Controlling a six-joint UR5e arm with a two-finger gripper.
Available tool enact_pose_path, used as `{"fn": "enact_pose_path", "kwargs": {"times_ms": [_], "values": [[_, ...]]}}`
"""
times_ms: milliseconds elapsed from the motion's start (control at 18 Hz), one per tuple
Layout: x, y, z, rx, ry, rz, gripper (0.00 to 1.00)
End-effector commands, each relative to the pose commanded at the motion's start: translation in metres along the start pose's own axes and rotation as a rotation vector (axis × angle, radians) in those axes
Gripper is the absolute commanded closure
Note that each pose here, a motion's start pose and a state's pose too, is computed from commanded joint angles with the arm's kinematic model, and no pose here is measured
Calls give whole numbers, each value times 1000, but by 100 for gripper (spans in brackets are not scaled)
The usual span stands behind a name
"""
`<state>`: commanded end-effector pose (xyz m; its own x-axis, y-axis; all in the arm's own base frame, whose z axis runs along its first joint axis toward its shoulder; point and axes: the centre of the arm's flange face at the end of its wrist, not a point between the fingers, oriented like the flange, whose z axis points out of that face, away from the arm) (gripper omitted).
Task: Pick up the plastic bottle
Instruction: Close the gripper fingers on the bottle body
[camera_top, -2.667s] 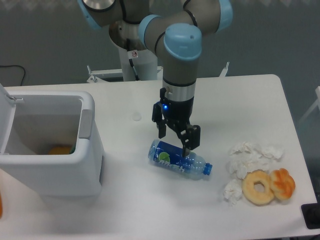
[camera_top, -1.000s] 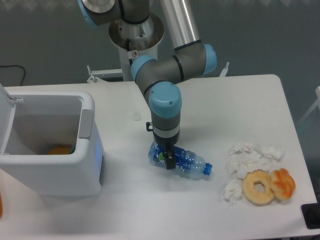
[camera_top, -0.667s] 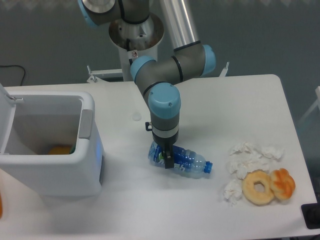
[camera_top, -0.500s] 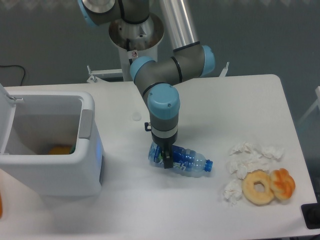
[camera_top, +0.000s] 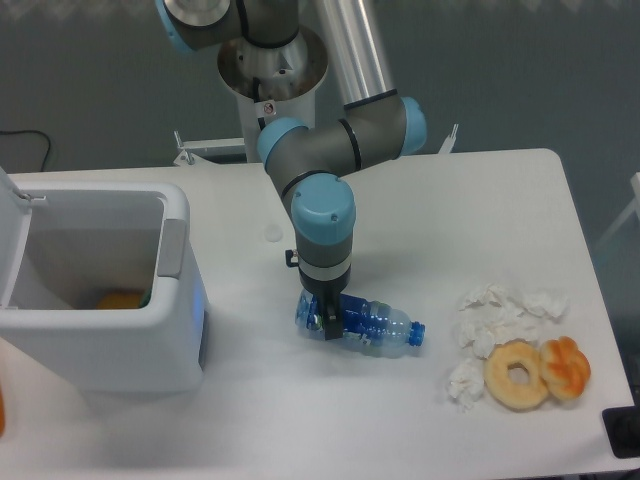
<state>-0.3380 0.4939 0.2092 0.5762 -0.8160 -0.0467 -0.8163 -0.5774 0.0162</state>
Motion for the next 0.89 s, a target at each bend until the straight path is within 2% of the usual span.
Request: {"fn": "enact_pose_path", "kwargs": {"times_ms": [889], "values": [[-2,-5,7,-26,16,-3,0]]}}
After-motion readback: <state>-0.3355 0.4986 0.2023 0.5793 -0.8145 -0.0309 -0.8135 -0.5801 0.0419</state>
